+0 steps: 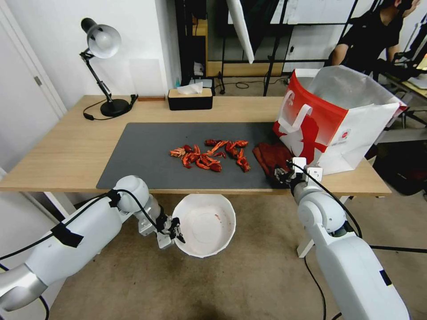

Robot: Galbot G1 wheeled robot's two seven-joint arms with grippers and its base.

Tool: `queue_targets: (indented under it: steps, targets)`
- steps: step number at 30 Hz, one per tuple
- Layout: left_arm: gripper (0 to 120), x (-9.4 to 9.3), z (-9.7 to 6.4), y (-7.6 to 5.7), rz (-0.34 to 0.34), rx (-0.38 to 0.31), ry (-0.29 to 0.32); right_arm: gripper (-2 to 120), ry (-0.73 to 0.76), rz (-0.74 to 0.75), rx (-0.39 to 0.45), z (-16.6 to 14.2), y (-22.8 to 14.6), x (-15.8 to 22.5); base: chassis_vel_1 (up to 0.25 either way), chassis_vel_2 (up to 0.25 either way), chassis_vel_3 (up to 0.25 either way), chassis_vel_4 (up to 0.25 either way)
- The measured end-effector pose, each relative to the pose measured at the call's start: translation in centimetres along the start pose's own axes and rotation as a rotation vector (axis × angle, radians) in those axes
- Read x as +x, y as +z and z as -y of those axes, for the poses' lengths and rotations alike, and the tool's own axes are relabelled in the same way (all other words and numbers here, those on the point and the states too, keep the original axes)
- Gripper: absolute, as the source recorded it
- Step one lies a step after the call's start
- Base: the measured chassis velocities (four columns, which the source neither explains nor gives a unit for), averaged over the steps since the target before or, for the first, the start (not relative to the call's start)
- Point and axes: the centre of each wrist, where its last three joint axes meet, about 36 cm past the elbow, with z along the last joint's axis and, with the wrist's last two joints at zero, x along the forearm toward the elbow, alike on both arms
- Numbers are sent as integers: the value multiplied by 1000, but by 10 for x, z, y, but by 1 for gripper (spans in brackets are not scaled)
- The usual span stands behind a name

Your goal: Sweep shrimp from table into container with towel, then put container into takeout bag.

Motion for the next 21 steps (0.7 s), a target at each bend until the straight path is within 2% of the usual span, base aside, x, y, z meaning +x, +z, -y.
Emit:
queue_targets:
  steps: [1, 3, 4, 6, 9, 21]
  targets:
    - [0, 0, 0, 0, 0, 0, 0, 36, 0, 0, 0, 0, 0, 0, 0, 0, 0, 0]
    - [0, 0, 1, 1, 1, 0, -3, 26, 1, -4, -5, 0, 1, 0, 0, 0, 0, 0]
    - [0, 0, 1, 1, 1, 0, -3, 26, 1, -4, -5, 0, 1, 0, 0, 0, 0, 0]
    - [0, -1, 1, 2, 2, 0, -7, 14, 3, -7, -10, 1, 1, 0, 0, 0, 0, 0]
    - [0, -1, 2, 2, 2, 0, -10, 7, 2, -8, -12, 2, 1, 0, 0, 0, 0, 0]
    - [0, -2, 2, 3, 3, 2, -13, 4, -24, 37, -13, 6, -4, 4, 0, 0, 0, 0]
